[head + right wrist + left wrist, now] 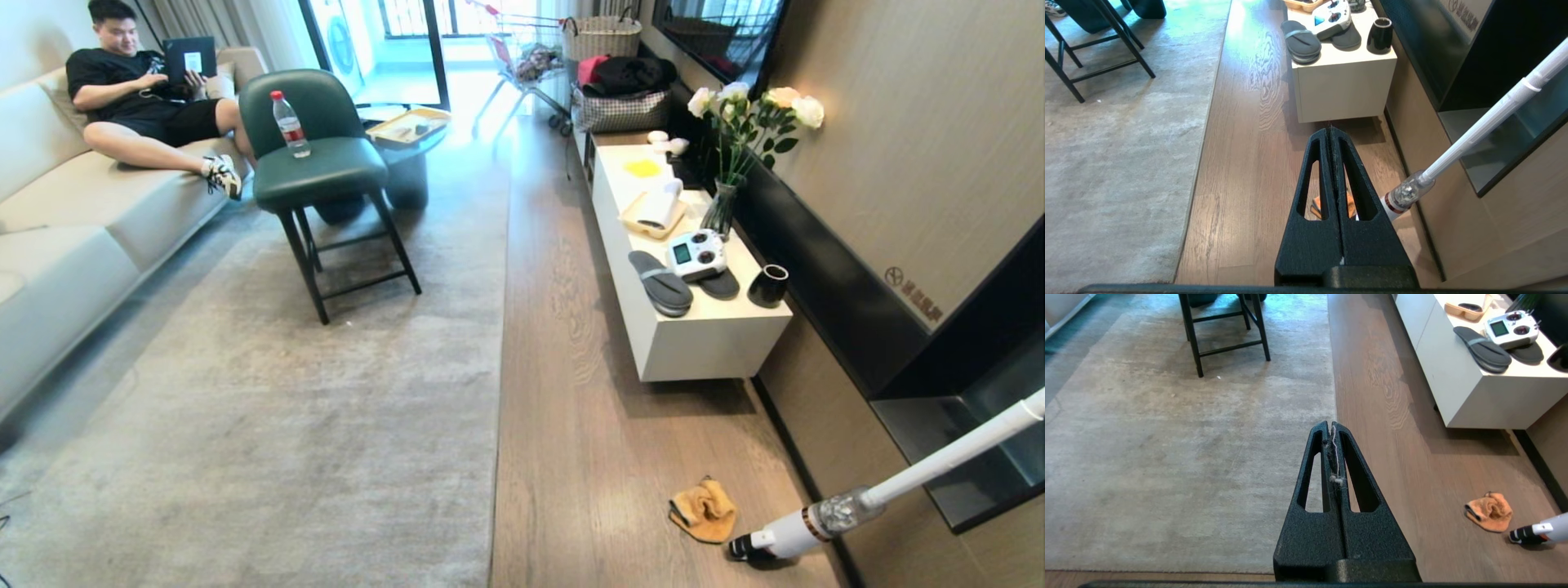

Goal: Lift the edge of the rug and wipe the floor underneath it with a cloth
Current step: Pick up the rag

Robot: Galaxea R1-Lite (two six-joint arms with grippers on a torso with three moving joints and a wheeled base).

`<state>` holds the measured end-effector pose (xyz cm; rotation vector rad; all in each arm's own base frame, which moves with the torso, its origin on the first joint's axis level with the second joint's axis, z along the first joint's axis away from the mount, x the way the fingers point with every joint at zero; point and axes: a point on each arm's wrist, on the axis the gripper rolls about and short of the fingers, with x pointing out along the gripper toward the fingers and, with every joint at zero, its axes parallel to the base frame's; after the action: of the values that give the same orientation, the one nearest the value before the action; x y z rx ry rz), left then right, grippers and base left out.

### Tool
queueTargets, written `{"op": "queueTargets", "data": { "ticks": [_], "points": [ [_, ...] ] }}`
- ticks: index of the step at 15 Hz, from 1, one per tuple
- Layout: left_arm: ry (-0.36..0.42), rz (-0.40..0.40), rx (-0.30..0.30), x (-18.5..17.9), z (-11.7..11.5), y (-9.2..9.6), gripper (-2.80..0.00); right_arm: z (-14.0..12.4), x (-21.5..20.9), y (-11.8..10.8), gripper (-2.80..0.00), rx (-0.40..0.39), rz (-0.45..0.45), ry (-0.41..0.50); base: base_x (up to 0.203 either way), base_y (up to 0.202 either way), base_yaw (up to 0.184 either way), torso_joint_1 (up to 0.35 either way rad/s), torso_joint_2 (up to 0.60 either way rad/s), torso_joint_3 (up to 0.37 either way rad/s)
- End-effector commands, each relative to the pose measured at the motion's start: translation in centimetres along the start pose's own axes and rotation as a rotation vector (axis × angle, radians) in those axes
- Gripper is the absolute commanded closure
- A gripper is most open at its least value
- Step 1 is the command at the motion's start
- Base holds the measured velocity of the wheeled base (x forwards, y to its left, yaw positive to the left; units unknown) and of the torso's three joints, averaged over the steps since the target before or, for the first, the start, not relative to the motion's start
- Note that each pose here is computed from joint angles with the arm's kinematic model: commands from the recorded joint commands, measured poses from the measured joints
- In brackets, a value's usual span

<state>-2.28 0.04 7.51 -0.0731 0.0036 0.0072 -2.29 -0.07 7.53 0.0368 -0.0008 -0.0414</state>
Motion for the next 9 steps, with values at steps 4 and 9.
{"op": "queueTargets", "data": {
  "ticks": [4, 9],
  "points": [
    [0.001, 0.001, 0.0, 0.0, -0.01, 0.0, 0.0, 0.0, 0.01, 0.0, 0.0, 0.0, 0.0, 0.002, 0.0, 0.0, 0.0, -0.188, 0.55, 0.348],
    [0.001, 0.001, 0.0, 0.0, -0.01, 0.0, 0.0, 0.01, 0.01, 0.0, 0.0, 0.0, 0.0, 0.001, 0.0, 0.0, 0.0, -0.158, 0.52, 0.354]
  ]
}}
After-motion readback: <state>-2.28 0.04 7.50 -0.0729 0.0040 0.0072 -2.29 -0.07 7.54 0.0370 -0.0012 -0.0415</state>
